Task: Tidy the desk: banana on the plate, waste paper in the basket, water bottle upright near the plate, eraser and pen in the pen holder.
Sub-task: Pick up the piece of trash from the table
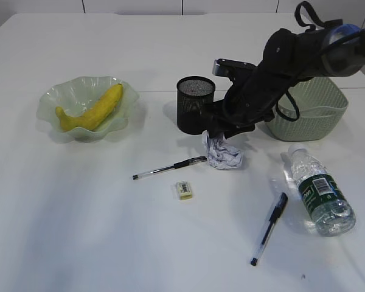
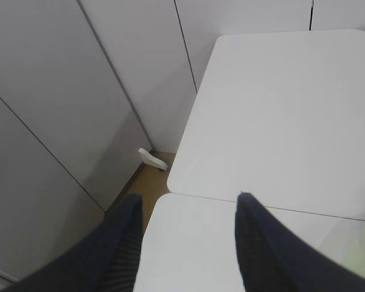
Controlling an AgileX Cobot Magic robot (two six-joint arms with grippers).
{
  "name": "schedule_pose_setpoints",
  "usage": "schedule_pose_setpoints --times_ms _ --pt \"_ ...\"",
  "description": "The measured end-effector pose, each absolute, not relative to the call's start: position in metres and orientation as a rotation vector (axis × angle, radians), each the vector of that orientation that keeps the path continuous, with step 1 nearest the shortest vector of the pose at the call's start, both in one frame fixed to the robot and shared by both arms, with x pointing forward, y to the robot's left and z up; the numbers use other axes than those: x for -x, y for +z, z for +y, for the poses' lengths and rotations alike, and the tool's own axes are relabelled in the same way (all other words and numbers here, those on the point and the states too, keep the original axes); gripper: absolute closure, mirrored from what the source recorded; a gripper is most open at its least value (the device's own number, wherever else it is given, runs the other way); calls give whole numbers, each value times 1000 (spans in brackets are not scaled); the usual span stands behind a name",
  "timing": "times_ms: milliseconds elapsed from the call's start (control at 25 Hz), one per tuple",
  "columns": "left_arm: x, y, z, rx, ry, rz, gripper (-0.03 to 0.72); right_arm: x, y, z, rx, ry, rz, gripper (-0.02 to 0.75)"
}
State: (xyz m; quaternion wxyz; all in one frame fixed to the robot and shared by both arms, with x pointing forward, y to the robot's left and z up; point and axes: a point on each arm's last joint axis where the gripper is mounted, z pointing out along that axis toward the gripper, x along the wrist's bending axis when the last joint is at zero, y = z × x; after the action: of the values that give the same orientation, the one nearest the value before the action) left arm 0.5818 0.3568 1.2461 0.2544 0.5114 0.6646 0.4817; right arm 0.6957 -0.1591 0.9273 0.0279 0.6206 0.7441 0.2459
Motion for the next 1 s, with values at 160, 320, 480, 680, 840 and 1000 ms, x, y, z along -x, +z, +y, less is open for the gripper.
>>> schedule_pose_setpoints --times_ms 160,320,480,680,840,1000 --pt "-582 1246 357 -1389 1309 1805 340 -696 927 -159 -1916 759 2297 518" --pt "-582 1246 357 -1389 1309 1805 340 -696 927 -159 -1916 758 2299 538" --pt "-582 1246 357 -1389 1309 1805 340 -696 927 -160 -1901 743 2303 557" --pt "-582 1246 357 -1389 1309 1805 340 -695 926 -162 -1873 703 2324 714" --pt "-582 1246 357 -1389 1309 1805 343 -695 926 -163 -1853 682 2331 738" --pt "-582 1246 357 -1390 1308 1806 347 -695 925 -163 -1850 677 2334 738"
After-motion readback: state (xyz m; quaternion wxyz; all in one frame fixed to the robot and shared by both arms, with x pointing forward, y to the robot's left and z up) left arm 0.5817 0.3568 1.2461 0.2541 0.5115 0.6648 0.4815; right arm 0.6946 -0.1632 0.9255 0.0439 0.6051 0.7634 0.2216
